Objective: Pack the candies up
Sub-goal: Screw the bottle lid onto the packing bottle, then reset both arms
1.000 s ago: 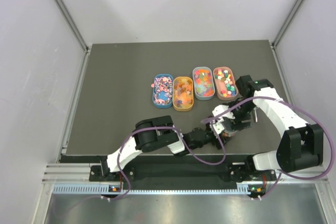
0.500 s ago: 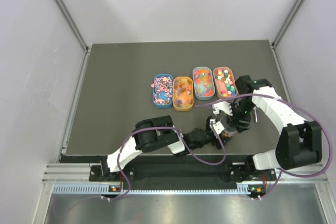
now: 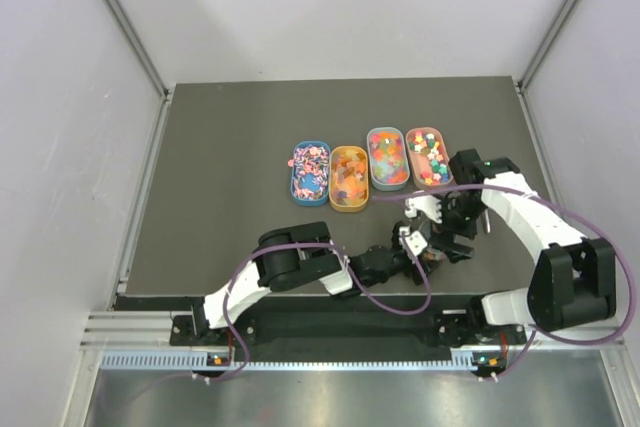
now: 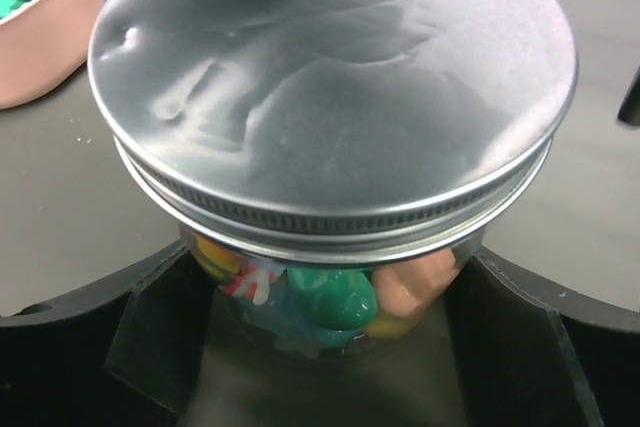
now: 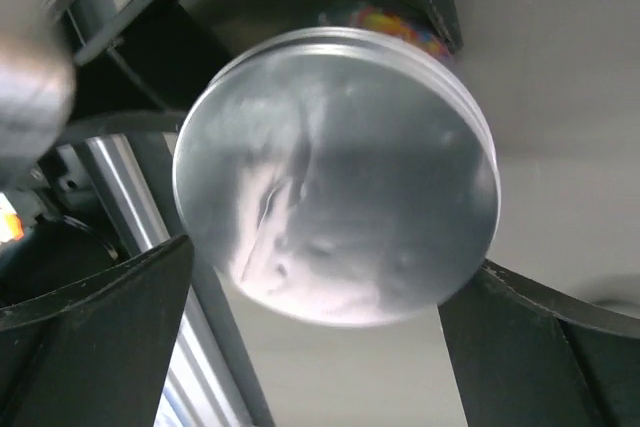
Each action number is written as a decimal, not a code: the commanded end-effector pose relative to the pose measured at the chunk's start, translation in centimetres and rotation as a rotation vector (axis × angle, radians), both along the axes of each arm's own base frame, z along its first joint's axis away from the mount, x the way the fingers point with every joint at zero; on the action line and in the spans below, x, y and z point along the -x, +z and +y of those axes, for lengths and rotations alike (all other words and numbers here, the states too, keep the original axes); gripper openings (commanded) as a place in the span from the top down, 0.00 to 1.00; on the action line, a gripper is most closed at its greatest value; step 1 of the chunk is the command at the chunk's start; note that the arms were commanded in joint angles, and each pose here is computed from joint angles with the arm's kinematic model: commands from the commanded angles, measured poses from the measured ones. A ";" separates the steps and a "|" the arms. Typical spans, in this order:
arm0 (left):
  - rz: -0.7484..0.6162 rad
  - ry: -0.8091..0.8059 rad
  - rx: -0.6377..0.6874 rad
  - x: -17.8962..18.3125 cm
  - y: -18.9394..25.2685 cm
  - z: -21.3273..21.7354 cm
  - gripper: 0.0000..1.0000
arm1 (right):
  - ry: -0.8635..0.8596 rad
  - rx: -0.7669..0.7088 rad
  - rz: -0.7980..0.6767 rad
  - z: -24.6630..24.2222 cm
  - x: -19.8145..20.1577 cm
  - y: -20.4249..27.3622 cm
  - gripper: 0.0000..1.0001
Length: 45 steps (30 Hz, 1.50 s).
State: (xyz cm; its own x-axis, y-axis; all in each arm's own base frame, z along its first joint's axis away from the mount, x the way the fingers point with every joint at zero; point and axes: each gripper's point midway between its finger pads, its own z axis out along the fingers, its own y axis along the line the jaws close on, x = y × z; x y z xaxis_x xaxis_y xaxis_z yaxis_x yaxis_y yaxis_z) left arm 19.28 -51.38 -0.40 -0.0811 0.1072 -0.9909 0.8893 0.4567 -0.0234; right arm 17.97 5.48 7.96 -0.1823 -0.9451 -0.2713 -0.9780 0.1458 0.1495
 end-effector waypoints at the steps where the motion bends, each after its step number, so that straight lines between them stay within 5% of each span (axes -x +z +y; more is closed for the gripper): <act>1: 0.439 0.221 -1.050 6.8 -23.6 25.4 1.00 | 0.039 0.011 -0.108 -1.1 -1.1 1.4 0.00; 9: 0.505 0.386 -1.130 6.9 -24.8 29.1 0.97 | -0.071 -0.016 -0.239 -6.3 -7.6 4.8 0.00; 11: 0.481 0.417 -1.142 6.5 -24.7 29.6 0.64 | -0.127 -0.046 -0.242 -7.1 -9.1 5.2 0.00; 14: 0.443 0.444 -1.172 6.0 -24.8 30.4 0.37 | -0.162 -0.085 -0.245 -7.4 -10.0 5.5 0.00; 15: 0.431 0.454 -1.173 5.7 -24.7 30.4 0.11 | -0.165 -0.087 -0.248 -7.5 -10.1 5.5 0.00; 16: 0.400 0.474 -1.178 5.2 -24.6 30.6 0.02 | -0.167 -0.088 -0.251 -7.7 -10.1 5.4 0.00; 29: -0.044 0.458 -1.279 0.7 -21.2 29.3 0.01 | -0.220 -0.121 -0.314 -8.0 -11.7 4.6 0.01; 45: -0.219 0.365 -1.181 0.0 -14.0 26.2 0.01 | -0.245 -0.196 -0.391 -6.7 -12.4 7.2 0.00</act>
